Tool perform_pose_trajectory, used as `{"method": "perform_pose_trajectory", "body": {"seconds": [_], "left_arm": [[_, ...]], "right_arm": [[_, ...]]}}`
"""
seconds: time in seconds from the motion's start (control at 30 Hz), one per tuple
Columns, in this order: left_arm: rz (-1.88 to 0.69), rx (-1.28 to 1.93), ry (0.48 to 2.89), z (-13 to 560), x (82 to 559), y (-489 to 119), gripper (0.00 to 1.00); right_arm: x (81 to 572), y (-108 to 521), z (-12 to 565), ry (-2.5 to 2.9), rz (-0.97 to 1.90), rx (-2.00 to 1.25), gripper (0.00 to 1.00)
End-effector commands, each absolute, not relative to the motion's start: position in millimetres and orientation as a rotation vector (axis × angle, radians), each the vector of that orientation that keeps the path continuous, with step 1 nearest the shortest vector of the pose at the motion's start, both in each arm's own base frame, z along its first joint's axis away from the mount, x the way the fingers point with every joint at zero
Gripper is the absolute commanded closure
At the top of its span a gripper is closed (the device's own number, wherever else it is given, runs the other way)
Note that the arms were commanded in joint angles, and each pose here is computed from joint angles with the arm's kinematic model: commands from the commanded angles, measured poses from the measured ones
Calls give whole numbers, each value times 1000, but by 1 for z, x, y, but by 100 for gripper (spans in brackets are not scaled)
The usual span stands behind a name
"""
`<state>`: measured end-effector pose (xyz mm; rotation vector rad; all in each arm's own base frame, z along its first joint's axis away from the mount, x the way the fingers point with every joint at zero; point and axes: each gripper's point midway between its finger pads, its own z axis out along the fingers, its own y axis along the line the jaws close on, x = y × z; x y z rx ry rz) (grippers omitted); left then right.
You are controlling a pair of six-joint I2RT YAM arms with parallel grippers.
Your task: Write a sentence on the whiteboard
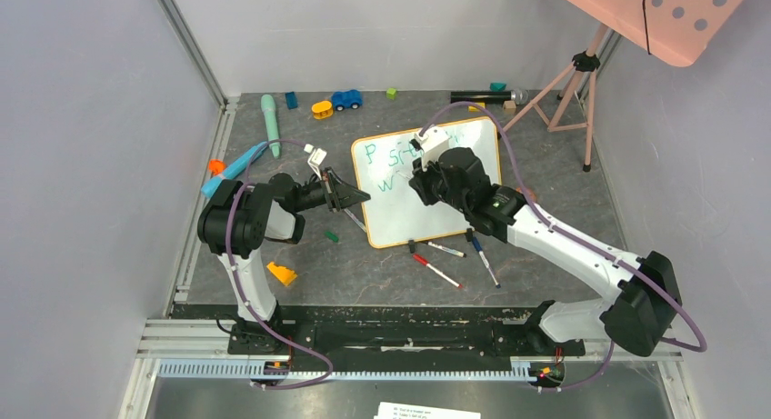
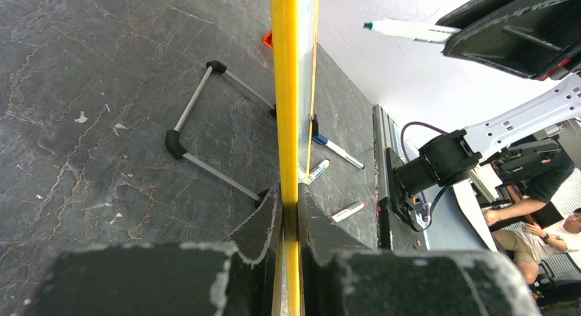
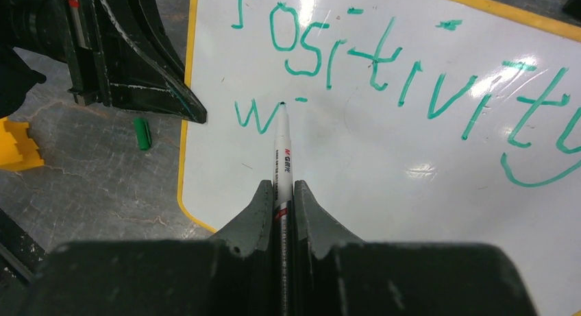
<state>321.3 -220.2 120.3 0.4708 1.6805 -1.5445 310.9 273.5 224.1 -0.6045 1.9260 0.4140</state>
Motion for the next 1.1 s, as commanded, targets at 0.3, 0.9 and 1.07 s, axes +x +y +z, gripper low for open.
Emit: {"method": "perform_pose_trajectory", "body": {"seconds": [0.3,0.9,1.07], "left_arm": [[-1517,566,1600,133,314,-219,98],[-1519,568,1600,133,314,-219,98],[-1519,564,1602,133,314,-219,98]], "right_arm": [[312,276,220,1904,430,-617,100],[326,279,216,1907,370,-625,100],[328,276,213,1915,346,-618,100]]}}
